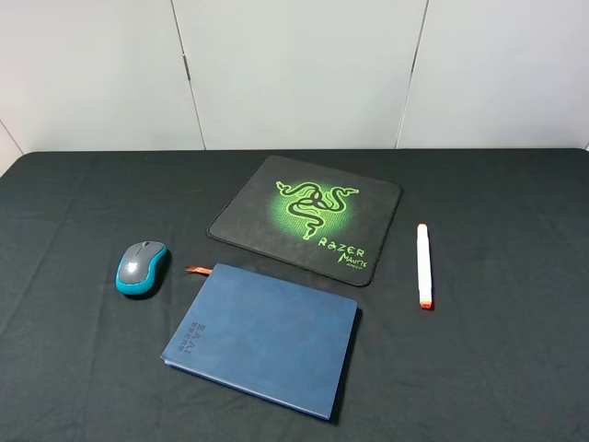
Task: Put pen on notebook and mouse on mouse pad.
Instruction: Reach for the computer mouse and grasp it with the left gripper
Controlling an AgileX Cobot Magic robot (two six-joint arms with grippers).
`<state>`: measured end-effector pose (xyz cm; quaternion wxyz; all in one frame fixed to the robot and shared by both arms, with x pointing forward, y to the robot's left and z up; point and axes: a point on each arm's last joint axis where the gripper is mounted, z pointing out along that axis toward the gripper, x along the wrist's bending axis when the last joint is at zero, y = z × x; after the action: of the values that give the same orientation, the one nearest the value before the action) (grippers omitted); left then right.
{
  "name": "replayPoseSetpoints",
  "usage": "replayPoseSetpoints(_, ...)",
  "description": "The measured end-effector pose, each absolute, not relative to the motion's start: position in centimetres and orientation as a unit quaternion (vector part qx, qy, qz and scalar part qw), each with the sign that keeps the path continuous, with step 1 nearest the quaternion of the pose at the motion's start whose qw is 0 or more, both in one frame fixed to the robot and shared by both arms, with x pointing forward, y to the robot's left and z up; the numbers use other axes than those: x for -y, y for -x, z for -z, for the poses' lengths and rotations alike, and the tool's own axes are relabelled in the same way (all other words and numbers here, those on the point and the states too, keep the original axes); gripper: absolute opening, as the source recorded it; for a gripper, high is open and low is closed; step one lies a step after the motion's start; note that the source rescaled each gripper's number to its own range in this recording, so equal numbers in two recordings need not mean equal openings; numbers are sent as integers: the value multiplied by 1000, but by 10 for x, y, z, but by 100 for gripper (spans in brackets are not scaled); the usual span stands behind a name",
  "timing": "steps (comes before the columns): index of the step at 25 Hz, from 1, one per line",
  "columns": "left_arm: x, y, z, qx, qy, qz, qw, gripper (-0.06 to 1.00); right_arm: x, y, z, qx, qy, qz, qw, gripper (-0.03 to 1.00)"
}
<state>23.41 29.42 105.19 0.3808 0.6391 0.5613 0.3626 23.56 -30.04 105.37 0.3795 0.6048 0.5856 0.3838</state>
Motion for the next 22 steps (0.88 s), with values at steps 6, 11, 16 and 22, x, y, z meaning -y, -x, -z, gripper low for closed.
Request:
replayPoseSetpoints(6,-294,-234,-1052,-561,-639,-363,381,100,300,-236,-1054,-586,-605,-384,379,100)
replayPoseSetpoints(11,-294,-234,-1052,-561,-639,-363,381,100,300,-236,-1054,-586,-605,-383,379,100)
replayPoseSetpoints(16,-294,-234,-1052,-561,-639,-363,381,100,300,-236,-1054,-586,-605,-383,379,100)
replayPoseSetpoints(22,-294,-234,-1052,-561,-639,-363,381,100,300,-236,-1054,-586,-605,-383,379,100)
